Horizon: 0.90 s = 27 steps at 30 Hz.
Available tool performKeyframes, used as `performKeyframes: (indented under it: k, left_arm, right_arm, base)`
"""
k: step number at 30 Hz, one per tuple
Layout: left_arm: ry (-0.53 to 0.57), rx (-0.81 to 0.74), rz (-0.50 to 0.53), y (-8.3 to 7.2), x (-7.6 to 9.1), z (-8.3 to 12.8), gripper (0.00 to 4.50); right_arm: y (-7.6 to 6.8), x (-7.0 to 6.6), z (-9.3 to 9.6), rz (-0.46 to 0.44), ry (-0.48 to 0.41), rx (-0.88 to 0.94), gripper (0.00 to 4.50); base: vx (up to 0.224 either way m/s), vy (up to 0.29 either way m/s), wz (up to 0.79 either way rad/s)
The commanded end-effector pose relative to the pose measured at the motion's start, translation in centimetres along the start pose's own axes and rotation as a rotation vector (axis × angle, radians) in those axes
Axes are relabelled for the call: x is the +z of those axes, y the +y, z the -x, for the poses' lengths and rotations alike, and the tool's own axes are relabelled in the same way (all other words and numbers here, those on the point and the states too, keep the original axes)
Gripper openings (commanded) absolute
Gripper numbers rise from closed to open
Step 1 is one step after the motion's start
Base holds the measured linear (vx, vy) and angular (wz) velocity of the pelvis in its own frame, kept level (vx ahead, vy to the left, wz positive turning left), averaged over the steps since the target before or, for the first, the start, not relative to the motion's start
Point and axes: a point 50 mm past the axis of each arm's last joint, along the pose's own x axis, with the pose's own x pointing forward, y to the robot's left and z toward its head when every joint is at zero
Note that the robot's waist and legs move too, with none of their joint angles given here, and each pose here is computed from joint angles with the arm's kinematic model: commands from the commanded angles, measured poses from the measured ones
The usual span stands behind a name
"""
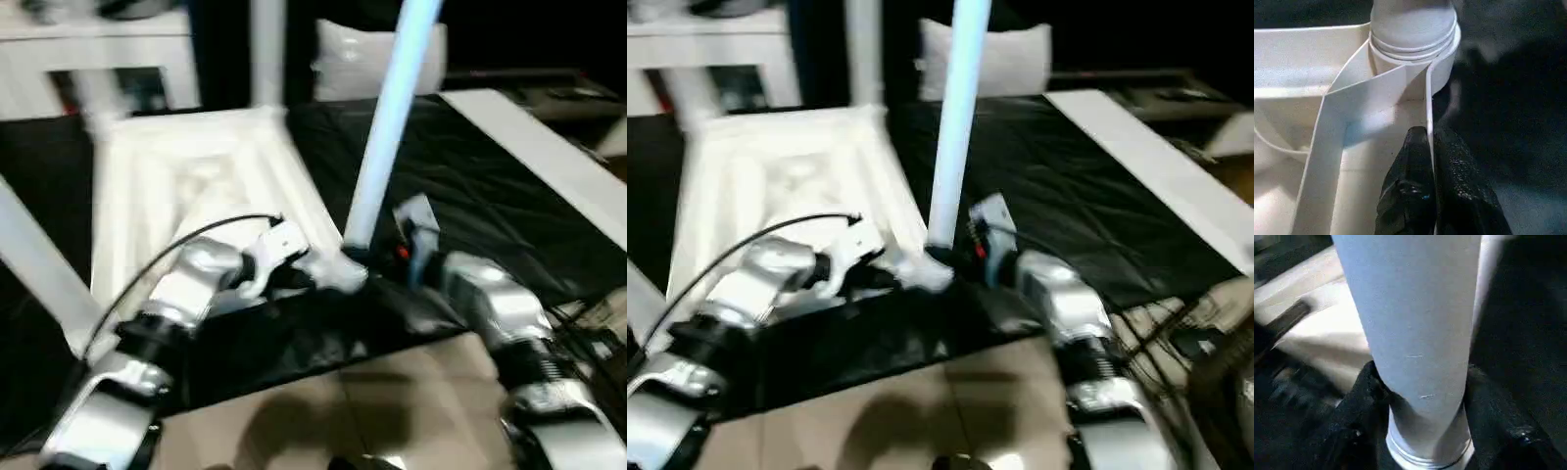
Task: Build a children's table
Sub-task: Rotate leg to tighten
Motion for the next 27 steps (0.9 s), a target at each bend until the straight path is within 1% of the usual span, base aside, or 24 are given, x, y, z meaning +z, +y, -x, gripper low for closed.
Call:
performKeyframes:
  k: [1,2,3,4,8,9,12,15,16,17,18,19,20,22,23,25,26,27]
  left_arm:
    - [-0.107,-0.066,-0.072,-1.5,3.5,-1.6,0.00]
    - [-0.098,-0.014,-0.090,-1.3,3.7,-1.9,0.00]
    - [-0.093,0.014,-0.104,-1.3,3.9,-2.1,0.00]
    - [-0.093,0.015,-0.105,-1.3,3.9,-2.1,0.00]
    - [-0.084,0.023,-0.106,-1.2,3.7,-2.0,0.00]
    - [-0.082,0.027,-0.109,-1.1,3.6,-1.8,0.00]
    - [-0.082,0.020,-0.165,-0.7,3.0,-1.3,0.00]
    - [-0.072,0.005,-0.206,-0.6,2.6,-1.1,0.00]
    - [-0.067,-0.006,-0.221,-0.5,2.4,-1.0,0.00]
    - [-0.061,-0.038,-0.239,-0.5,2.0,-0.7,0.00]
    - [-0.061,-0.038,-0.239,-0.5,2.0,-0.7,0.00]
    - [-0.056,-0.078,-0.259,-0.5,1.7,-0.3,0.00]
    - [-0.054,-0.146,-0.298,-0.7,1.4,0.1,0.00]
    - [-0.055,-0.168,-0.312,-0.8,1.3,0.2,0.00]
    - [-0.051,-0.201,-0.327,-0.9,1.2,0.4,0.00]
    - [-0.023,-0.292,-0.361,-1.2,0.7,1.0,0.00]
    - [-0.023,-0.292,-0.361,-1.2,0.7,1.0,0.00]
    - [-0.004,-0.338,-0.382,-1.3,0.5,1.2,0.00]
  right_arm:
    - [-0.1,-0.1,-1.0,-0.017,0.025,-0.115,1.95]
    - [0.1,0.0,-1.5,-0.009,0.018,-0.131,2.29]
    - [0.4,0.0,-1.7,0.001,0.011,-0.128,2.49]
    - [0.5,0.0,-1.7,0.001,0.010,-0.127,2.49]
    - [0.8,0.1,-1.5,0.014,-0.014,-0.075,2.97]
    - [0.8,0.1,-1.2,0.029,-0.021,-0.052,3.05]
    - [0.1,-0.2,0.5,0.081,-0.015,0.014,3.29]
    - [-0.4,-0.4,1.4,0.110,-0.005,0.036,3.57]
    - [-0.6,-0.4,1.8,0.119,-0.001,0.046,3.63]
    - [-0.9,-0.5,2.7,0.142,0.011,0.090,3.63]
    - [-0.9,-0.5,2.7,0.142,0.011,0.090,3.79]
    - [-1.2,-0.5,3.6,0.167,0.031,0.138,3.79]
    - [-1.5,-0.6,4.7,0.198,0.066,0.202,3.99]
    - [-1.6,-0.6,5.0,0.206,0.078,0.218,4.10]
    - [-1.7,-0.5,5.3,0.226,0.088,0.239,4.21]
    - [-1.8,-0.2,6.0,0.264,0.103,0.304,4.21]
    - [-1.8,-0.2,6.0,0.264,0.103,0.304,4.21]
    - [-1.7,-0.1,6.4,0.263,0.114,0.360,4.01]
  base:
    - [0.000,0.000,0.00]
    - [0.000,0.000,0.00]
    - [0.000,0.000,0.00]
    - [0.000,0.000,0.00]
    - [0.000,0.000,0.00]
    - [0.000,0.000,0.00]
    - [0.000,0.000,0.00]
    - [0.000,0.000,0.00]
    - [0.000,0.000,0.00]
    - [0.000,0.000,0.00]
    - [0.000,0.000,0.00]
    - [0.000,0.000,0.00]
    - [0.000,0.000,0.00]
    - [0.000,0.000,0.00]
    - [0.000,0.000,0.00]
    - [0.000,0.000,0.00]
    - [0.000,0.000,0.00]
    - [0.000,0.000,0.00]
